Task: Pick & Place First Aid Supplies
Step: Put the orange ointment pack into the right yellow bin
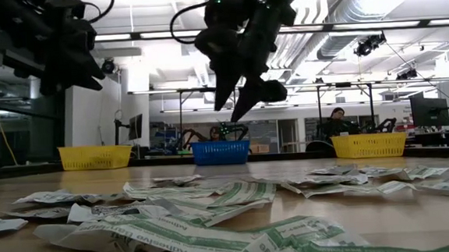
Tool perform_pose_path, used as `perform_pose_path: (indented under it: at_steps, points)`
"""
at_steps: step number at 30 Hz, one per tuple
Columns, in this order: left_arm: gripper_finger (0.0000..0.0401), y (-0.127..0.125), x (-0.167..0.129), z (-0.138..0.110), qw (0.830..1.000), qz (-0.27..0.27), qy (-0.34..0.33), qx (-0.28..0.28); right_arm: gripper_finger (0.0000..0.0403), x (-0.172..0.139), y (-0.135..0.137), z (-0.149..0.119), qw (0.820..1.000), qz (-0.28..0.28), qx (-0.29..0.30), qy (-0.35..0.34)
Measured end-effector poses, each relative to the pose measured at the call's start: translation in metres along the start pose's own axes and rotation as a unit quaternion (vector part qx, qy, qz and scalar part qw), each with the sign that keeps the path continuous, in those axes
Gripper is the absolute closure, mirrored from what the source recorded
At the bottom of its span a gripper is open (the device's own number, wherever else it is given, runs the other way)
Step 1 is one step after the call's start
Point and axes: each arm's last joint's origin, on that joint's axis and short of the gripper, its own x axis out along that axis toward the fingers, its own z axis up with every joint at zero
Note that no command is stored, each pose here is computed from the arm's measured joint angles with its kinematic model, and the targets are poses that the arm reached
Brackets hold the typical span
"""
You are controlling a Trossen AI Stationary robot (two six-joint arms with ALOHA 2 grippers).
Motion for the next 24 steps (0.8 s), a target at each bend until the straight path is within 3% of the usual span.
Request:
perform_pose_path:
  at_steps: [8,18,24]
  points:
    - [0.0284,-0.004,0.024,-0.004,0.995,-0.024,0.094,0.0,0.0222,0.033,0.013,-0.037,0.998,0.017,0.06,-0.016]
    - [0.0288,-0.035,0.074,-0.019,0.982,-0.07,0.122,0.128,0.0222,0.04,0.006,-0.046,0.997,-0.006,0.07,-0.009]
    - [0.0356,-0.044,0.098,-0.039,0.978,-0.04,0.133,0.157,0.0222,0.029,-0.001,-0.043,0.999,-0.025,0.045,-0.01]
